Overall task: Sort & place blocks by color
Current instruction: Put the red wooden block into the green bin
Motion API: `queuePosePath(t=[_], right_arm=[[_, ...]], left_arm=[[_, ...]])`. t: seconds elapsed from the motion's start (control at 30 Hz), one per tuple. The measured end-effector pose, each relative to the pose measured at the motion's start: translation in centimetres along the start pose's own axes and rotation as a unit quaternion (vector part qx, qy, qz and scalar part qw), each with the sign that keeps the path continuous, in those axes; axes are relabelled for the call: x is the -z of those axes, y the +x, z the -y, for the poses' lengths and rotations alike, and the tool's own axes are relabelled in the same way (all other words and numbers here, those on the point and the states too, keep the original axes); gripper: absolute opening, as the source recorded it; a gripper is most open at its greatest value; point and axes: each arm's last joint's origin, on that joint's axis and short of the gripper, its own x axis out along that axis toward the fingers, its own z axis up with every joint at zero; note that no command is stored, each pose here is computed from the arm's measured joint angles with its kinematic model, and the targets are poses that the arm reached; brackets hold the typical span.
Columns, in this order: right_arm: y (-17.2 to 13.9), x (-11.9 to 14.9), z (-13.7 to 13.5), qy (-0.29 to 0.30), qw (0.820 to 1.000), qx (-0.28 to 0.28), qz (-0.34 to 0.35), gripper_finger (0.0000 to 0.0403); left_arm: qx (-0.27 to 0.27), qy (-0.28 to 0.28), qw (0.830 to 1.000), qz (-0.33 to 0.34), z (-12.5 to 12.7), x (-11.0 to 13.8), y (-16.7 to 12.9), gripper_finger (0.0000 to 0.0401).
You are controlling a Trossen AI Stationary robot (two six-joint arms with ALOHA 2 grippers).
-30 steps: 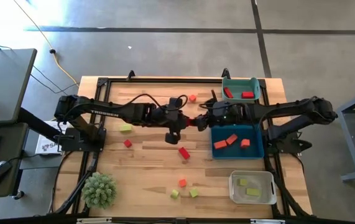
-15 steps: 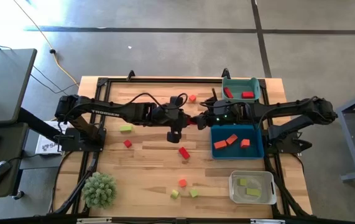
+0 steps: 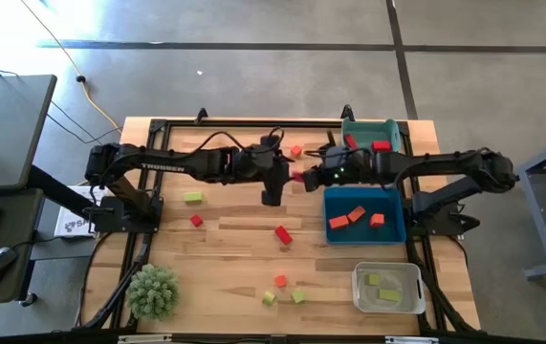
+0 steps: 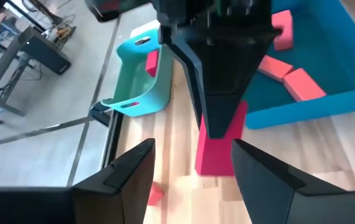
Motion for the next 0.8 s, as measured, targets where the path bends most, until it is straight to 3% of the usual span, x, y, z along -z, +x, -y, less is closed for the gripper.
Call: queuePosePath(t=[0.17,0.43,0.8], right_arm=[[0.3,-2.2,2.5,-0.024,0.999,0.041,0.0,0.0035],[0.0,-6.8,7.3,-0.052,0.997,0.053,0.005,0.0036],[-1.9,-10.7,13.0,-0.068,0.993,0.091,0.039,0.0037]], left_arm=[[-0.031,-0.013,0.999,-0.018,-2.0,0.9,0.5,0.0201],[-0.077,-0.045,0.995,-0.051,-5.8,3.0,1.2,0.0201],[-0.128,-0.134,0.98,-0.077,-10.0,5.7,1.4,0.0202]])
